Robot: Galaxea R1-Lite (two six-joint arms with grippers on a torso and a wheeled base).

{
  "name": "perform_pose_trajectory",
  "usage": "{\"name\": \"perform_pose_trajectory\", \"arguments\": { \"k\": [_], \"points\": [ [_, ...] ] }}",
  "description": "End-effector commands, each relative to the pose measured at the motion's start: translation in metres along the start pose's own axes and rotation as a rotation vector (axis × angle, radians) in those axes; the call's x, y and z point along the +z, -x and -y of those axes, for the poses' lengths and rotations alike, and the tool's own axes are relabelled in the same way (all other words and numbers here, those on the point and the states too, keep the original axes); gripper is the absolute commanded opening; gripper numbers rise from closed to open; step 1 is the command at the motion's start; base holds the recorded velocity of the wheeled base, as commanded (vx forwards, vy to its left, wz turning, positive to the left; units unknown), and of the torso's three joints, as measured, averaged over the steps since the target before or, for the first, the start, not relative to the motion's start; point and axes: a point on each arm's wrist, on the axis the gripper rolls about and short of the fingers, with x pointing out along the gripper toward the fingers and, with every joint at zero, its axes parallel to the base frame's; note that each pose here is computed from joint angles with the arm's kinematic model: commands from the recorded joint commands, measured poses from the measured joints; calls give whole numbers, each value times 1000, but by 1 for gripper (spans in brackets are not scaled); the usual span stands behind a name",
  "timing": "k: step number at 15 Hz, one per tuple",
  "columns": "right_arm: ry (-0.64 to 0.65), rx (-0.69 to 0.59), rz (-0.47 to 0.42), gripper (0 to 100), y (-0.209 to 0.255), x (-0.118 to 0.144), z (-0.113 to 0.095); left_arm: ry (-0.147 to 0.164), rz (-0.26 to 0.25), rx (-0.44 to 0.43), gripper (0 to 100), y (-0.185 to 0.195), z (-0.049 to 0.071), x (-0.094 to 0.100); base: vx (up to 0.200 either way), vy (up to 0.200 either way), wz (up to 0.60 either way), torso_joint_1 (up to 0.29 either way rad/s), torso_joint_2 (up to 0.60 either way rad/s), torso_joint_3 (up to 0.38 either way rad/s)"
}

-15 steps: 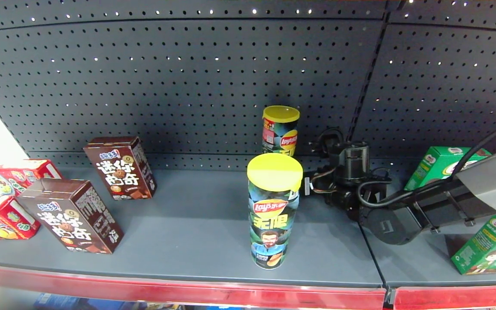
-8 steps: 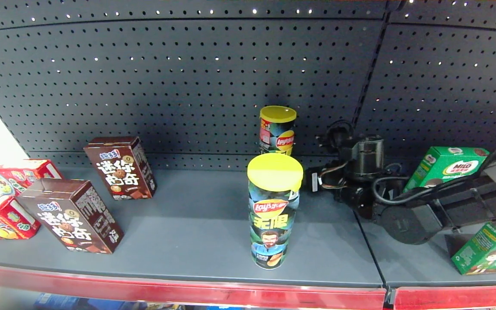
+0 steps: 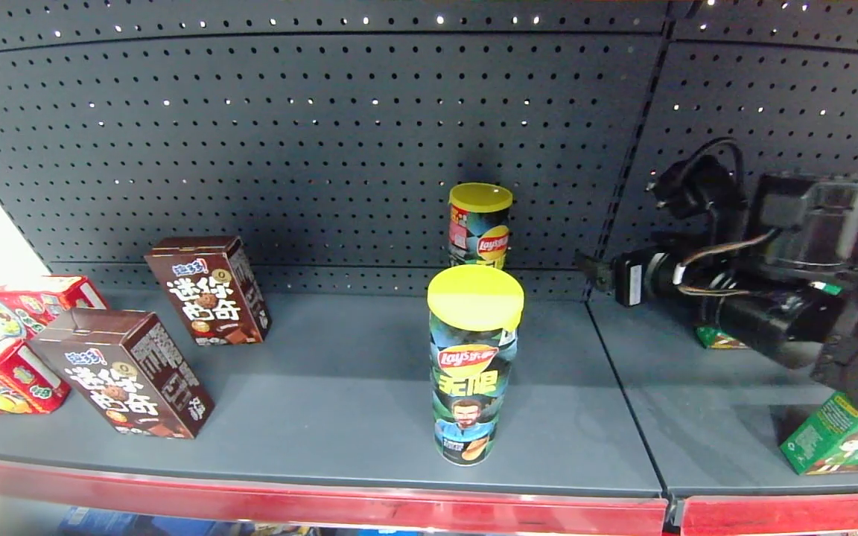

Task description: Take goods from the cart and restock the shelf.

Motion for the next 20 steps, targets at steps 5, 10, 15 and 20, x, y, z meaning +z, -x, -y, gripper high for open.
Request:
{"name": "perform_pose_trajectory", "arguments": {
  "k": [5,10,15,20],
  "points": [
    [3,-146,192,100,157,47,74,0,-2,1,100,0,0,0,0,0,0,0,0,0],
    [-9,-278,289,100,247,18,84,0,-2,1,100,0,0,0,0,0,0,0,0,0],
    [15,-367,248,100,313,-56,66,0,-2,1,100,0,0,0,0,0,0,0,0,0],
    [-119,-387,60,100,338,-129,46,0,-2,2,100,0,0,0,0,0,0,0,0,0]
  ]
}}
